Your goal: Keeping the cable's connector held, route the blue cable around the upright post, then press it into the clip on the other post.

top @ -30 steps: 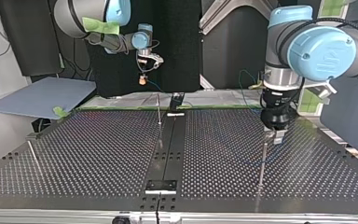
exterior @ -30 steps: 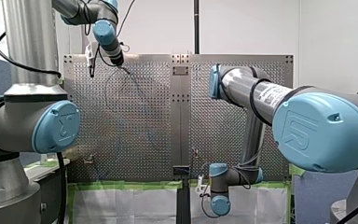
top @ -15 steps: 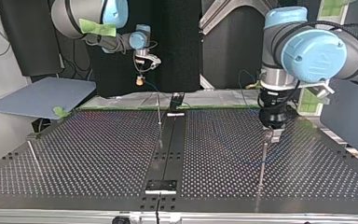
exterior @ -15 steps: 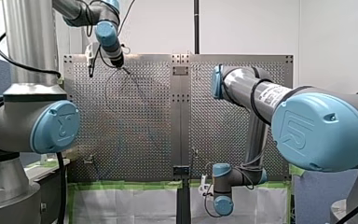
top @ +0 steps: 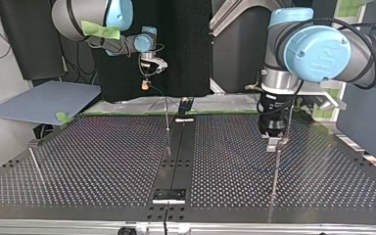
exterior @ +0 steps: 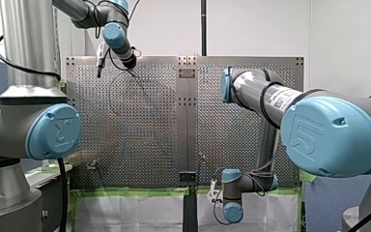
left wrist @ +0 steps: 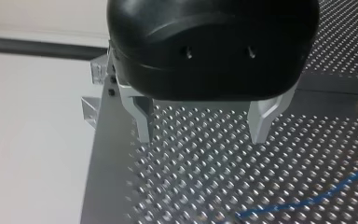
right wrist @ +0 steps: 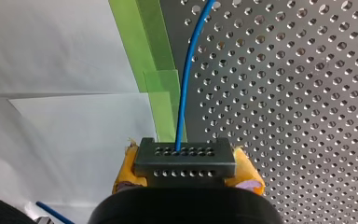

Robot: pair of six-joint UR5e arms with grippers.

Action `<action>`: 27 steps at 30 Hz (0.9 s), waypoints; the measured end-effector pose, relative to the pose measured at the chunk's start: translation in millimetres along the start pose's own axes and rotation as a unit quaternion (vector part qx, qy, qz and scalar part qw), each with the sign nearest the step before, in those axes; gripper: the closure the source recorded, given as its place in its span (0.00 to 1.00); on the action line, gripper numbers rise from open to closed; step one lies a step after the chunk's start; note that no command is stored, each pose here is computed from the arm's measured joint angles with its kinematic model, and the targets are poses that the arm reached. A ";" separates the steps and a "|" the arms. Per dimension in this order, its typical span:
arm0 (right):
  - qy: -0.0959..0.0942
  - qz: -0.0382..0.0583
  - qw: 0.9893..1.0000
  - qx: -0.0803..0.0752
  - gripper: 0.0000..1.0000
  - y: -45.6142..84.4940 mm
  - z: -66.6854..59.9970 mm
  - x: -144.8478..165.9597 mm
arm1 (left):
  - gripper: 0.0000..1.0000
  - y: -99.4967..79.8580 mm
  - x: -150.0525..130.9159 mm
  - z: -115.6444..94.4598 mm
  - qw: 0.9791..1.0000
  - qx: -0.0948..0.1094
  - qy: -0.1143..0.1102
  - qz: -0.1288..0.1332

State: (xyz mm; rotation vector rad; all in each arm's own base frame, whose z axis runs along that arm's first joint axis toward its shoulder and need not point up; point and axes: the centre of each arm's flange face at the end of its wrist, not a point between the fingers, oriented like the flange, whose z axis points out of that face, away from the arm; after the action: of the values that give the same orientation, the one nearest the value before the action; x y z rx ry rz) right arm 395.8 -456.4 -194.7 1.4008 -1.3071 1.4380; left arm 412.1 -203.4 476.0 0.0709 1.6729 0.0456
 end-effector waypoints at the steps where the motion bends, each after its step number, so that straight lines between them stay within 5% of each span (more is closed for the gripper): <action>1: 0.000 0.000 1.000 0.000 1.00 0.0 0.0 -0.1 | 0.00 -2.1 -1.0 -0.2 1.000 0.002 -0.003 0.002; 12: -0.001 -0.003 1.000 0.001 1.00 0.1 -0.2 -0.1 | 0.00 -25.9 12.4 14.5 1.000 0.004 -0.016 0.021; 27: 0.000 -0.006 1.000 0.001 1.00 0.0 -0.1 -0.1 | 0.00 -41.5 41.5 43.7 1.000 -0.022 -0.018 0.014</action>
State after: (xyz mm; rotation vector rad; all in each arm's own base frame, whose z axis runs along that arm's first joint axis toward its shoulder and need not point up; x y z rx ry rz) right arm 395.8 -456.3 -194.8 1.4082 -1.2959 1.4327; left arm 450.5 -242.3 427.3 0.0625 1.6349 0.1017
